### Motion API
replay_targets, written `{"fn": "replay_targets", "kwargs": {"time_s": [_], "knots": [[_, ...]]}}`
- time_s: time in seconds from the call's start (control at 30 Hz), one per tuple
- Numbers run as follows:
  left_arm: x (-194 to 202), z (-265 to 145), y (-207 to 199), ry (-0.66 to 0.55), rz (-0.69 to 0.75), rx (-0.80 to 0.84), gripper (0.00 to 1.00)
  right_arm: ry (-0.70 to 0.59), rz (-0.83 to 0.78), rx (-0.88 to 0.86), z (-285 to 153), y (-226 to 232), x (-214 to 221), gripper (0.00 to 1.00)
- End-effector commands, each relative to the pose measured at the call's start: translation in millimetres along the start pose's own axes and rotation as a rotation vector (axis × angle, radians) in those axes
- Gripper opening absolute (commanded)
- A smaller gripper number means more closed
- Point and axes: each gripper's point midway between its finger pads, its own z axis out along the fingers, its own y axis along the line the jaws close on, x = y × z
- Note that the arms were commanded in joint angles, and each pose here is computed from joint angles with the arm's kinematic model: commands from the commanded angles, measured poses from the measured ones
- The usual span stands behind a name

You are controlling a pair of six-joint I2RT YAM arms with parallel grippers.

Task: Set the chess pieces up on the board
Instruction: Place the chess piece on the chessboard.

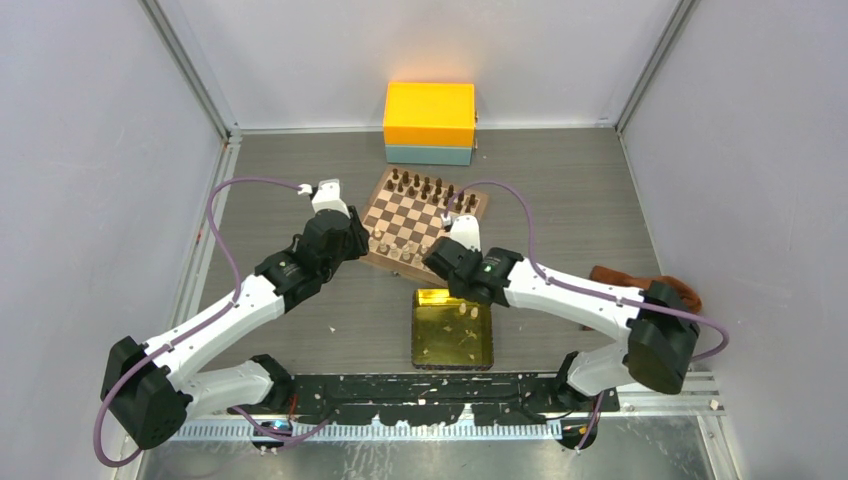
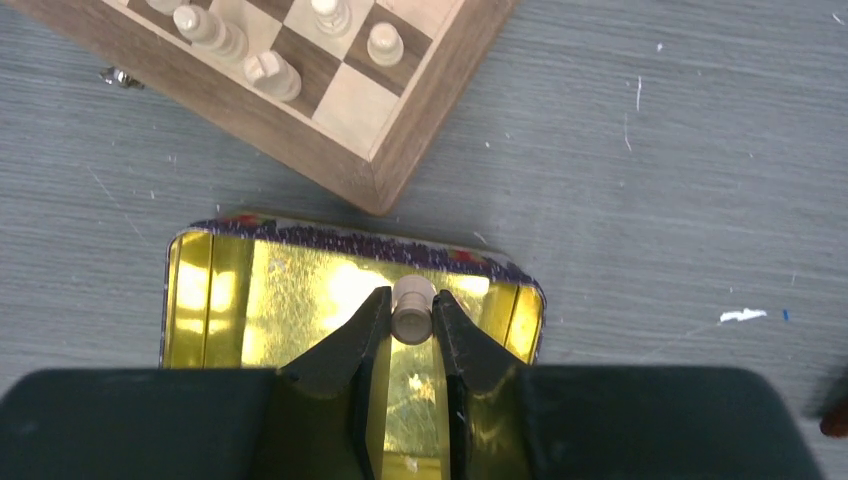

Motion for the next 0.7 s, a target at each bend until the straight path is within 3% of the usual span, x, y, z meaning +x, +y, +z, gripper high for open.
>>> {"fn": "replay_targets", "kwargs": {"time_s": [0.0,0.33,0.53,0.67], "knots": [[-18.3,-4.6,-6.3,-0.067,-0.025,0.022,0.32,-0.027,-0.025,-0.074,8.9,19.0,-29.4,0.02],[-20.3,-5.6,-5.9,-0.072,-0.018,0.021,0.33,0.008,-0.053,-0.103,42.4,33.7,-41.6,0.02],[-19.8,-5.0,-6.7,-0.071,-0.014,0.024,0.39,0.02,-0.062,-0.113,55.1,39.2,-46.1,0.02],[-21.1,-5.1,-7.4,-0.074,-0.013,0.026,0.48,0.028,-0.066,-0.118,61.8,41.2,-45.3,0.02]]}}
